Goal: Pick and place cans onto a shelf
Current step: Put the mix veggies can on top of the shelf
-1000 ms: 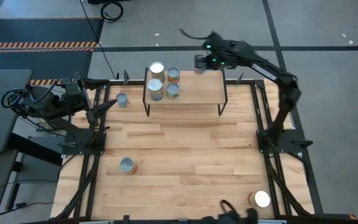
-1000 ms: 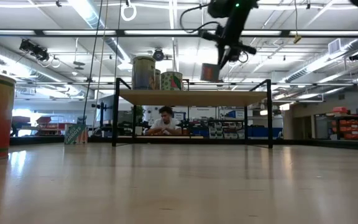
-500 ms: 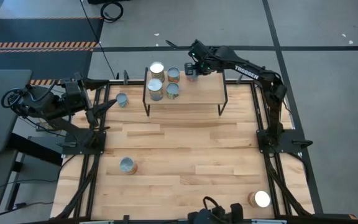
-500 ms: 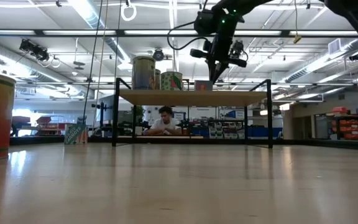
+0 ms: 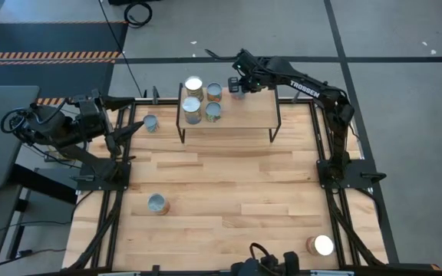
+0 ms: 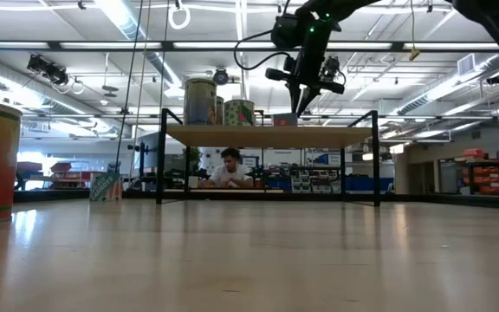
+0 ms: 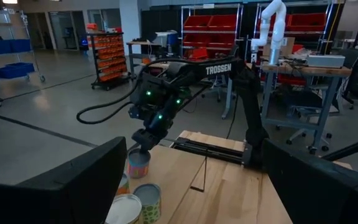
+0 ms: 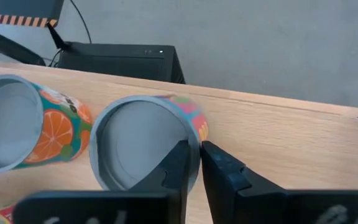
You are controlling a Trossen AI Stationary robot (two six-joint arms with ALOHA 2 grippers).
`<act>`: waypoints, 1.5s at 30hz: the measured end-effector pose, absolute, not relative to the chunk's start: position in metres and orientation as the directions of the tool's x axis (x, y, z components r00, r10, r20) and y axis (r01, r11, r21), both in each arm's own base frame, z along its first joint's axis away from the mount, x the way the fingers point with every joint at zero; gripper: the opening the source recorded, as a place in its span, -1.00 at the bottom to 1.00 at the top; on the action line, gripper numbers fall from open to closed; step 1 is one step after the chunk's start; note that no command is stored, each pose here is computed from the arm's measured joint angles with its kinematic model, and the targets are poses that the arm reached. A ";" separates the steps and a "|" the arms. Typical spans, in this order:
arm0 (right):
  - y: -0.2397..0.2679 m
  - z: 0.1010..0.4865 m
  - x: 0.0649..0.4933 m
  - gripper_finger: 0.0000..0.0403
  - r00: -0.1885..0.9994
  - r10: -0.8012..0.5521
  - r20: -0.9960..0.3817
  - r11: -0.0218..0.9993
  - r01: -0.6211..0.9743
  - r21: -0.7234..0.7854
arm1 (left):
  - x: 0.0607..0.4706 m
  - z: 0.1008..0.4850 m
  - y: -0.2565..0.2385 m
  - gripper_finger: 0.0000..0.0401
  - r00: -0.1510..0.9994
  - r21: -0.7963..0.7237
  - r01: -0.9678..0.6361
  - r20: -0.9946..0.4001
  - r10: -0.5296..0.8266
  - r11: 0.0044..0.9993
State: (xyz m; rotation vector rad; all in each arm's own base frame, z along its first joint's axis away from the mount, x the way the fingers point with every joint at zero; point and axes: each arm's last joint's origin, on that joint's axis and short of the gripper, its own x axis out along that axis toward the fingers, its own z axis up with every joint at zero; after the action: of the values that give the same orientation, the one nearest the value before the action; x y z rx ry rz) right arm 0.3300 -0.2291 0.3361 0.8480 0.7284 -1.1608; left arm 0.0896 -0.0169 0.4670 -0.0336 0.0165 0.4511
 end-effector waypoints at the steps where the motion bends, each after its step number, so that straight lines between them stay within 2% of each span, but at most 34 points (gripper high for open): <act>1: -0.229 0.336 0.330 -0.74 0.253 -0.466 -0.848 0.176 0.966 0.191 | 0.089 0.467 -0.017 0.90 0.900 -0.028 -0.436 -0.022 0.436 0.899; 15: -0.222 0.338 0.332 -0.63 0.230 -0.488 -0.842 0.190 0.970 0.155 | 0.084 0.469 -0.014 0.90 0.897 -0.024 -0.442 -0.004 0.442 0.897; 21: -0.212 0.347 0.334 -0.54 0.245 -0.526 -0.814 0.250 0.960 0.127 | 0.085 0.469 -0.014 0.90 0.897 -0.025 -0.442 -0.004 0.442 0.897; 27: -0.210 0.344 0.349 -0.49 0.313 -0.564 -0.764 0.354 0.928 0.119 | 0.085 0.469 -0.015 0.90 0.897 -0.023 -0.443 -0.006 0.443 0.896; 35: -0.215 0.324 0.346 -0.50 0.297 -0.515 -0.804 0.350 0.929 0.119 | 0.090 0.468 -0.017 0.90 0.897 -0.081 -0.442 -0.016 0.443 0.893; 45: -0.216 0.320 0.345 -0.50 0.276 -0.533 -0.800 0.350 0.933 0.088 | 0.109 0.463 -0.026 0.90 0.892 -0.118 -0.451 -0.055 0.448 0.885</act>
State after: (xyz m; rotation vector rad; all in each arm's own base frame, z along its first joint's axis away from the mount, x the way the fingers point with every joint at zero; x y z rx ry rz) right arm 0.3446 -0.2164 0.3201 0.6310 0.7586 -1.0774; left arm 0.1094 -0.0259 0.4630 -0.1288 0.0269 0.4676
